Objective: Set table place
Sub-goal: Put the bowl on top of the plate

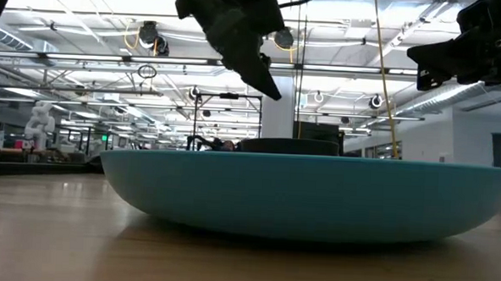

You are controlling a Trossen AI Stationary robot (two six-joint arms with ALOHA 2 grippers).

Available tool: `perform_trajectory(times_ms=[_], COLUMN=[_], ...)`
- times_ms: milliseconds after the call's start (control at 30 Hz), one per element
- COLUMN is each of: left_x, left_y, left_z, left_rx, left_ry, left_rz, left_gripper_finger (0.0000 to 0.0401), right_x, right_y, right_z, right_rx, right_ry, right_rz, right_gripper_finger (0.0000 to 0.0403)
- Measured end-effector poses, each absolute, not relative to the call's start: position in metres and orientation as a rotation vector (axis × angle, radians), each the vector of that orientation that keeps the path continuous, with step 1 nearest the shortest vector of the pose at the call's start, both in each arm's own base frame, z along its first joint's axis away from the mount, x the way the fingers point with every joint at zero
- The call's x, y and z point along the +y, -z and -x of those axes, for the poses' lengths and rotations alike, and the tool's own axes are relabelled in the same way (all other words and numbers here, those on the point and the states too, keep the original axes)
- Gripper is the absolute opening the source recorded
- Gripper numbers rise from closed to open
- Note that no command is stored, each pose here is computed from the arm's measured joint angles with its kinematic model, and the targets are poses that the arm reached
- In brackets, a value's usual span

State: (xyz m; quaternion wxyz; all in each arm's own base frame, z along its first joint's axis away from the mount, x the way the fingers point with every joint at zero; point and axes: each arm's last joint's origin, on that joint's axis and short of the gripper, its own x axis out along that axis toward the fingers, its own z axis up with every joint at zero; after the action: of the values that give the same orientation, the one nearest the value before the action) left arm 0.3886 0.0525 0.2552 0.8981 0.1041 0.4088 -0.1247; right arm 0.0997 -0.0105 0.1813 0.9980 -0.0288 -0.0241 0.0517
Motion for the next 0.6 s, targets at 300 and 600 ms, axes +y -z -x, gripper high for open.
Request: perform_trajectory(times_ms=[300, 600], left_x=[0.034, 0.035], left_y=[-0.254, -0.222], left_z=[-0.390, -0.402], left_rx=[0.849, 0.924], left_ry=[0.340, 0.363], left_rz=[-0.438, -0.413], left_gripper_finger=[0.0255, 0.0255], right_x=[-0.011, -0.011], right_y=[-0.181, -0.180], right_z=[-0.100, -0.100], right_rx=[-0.045, -0.036], right_ry=[-0.103, -0.102], right_rz=[0.057, 0.051], right_gripper_finger=[0.0000, 0.0000])
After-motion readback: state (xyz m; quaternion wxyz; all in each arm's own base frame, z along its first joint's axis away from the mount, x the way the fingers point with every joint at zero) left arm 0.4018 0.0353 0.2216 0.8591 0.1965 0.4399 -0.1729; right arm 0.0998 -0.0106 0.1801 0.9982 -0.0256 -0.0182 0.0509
